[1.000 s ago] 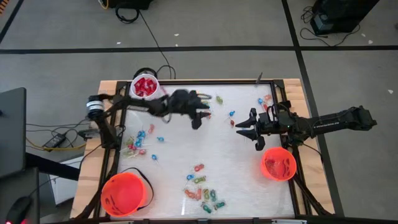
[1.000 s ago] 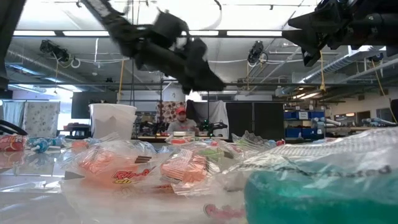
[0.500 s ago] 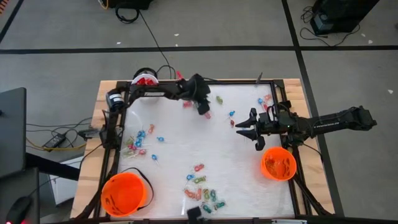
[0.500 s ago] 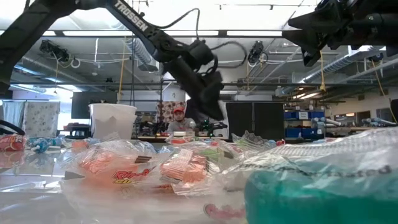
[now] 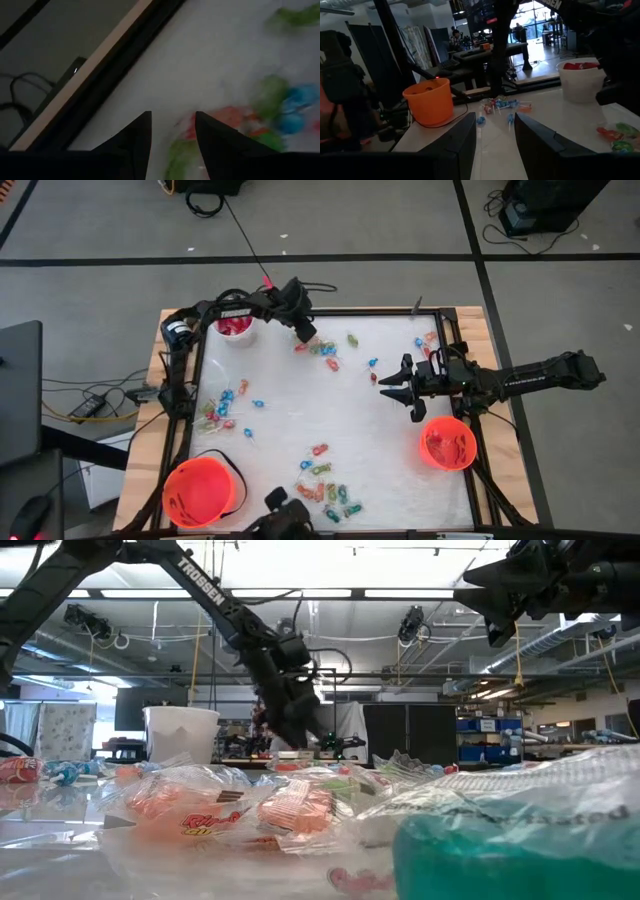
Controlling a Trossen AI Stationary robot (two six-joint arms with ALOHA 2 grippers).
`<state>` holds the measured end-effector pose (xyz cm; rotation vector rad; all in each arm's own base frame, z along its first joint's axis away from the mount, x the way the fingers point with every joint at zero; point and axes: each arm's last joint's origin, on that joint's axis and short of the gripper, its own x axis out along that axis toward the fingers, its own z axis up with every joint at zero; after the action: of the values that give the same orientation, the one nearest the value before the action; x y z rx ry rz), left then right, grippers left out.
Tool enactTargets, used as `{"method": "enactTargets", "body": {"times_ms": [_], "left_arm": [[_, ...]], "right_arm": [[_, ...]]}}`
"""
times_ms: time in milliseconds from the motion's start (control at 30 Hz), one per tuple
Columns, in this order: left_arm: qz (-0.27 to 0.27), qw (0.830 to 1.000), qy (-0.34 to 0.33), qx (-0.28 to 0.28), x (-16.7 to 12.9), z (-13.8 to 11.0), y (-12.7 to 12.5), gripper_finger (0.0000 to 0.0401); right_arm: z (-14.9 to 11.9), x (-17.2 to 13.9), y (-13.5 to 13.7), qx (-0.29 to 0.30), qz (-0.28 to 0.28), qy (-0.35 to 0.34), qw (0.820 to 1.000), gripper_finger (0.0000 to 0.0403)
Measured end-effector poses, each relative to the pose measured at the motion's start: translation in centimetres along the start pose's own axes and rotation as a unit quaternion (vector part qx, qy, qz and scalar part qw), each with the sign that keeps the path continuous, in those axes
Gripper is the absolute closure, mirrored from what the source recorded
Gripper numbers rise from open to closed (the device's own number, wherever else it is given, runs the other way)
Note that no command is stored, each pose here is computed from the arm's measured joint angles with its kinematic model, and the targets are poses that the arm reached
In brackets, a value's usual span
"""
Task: Sort candy by brand, put in halloween buckets
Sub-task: Put the orange candy into the right orange bucket
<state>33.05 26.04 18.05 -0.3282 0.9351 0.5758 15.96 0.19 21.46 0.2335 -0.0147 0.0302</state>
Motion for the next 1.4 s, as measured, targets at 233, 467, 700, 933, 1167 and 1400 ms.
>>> {"method": "enactTargets", "body": {"times_ms": [233,467,700,933,1167,1400], "left_arm": [[0.003,1.000,-0.003,-0.011,0.2,-0.3,1.6,0.0245],[-0.009,1.000,-0.006,-0.004,0.3,-0.3,2.1,0.0245],[-0.106,0.994,-0.006,0.023,1.3,-0.7,1.4,0.0245],[-0.120,0.992,-0.006,0.034,1.5,-0.8,1.4,0.0245],[-0.123,0.992,0.027,0.031,3.6,-1.9,1.3,0.0247],[-0.121,0.992,0.024,0.039,3.5,-1.7,0.5,0.0342]], "right_arm": [[0.0,0.0,0.0,0.000,0.000,0.000,1.000,0.0258],[0.0,0.0,0.0,0.000,0.000,0.000,1.000,0.0258],[0.0,0.0,0.0,0.000,0.000,0.000,1.000,0.0258],[0.0,0.0,0.0,0.000,0.000,0.000,1.000,0.0258],[0.0,0.0,0.0,0.000,0.000,0.001,1.000,0.0258],[0.0,0.0,0.0,0.000,0.000,0.001,1.000,0.0258]]}}
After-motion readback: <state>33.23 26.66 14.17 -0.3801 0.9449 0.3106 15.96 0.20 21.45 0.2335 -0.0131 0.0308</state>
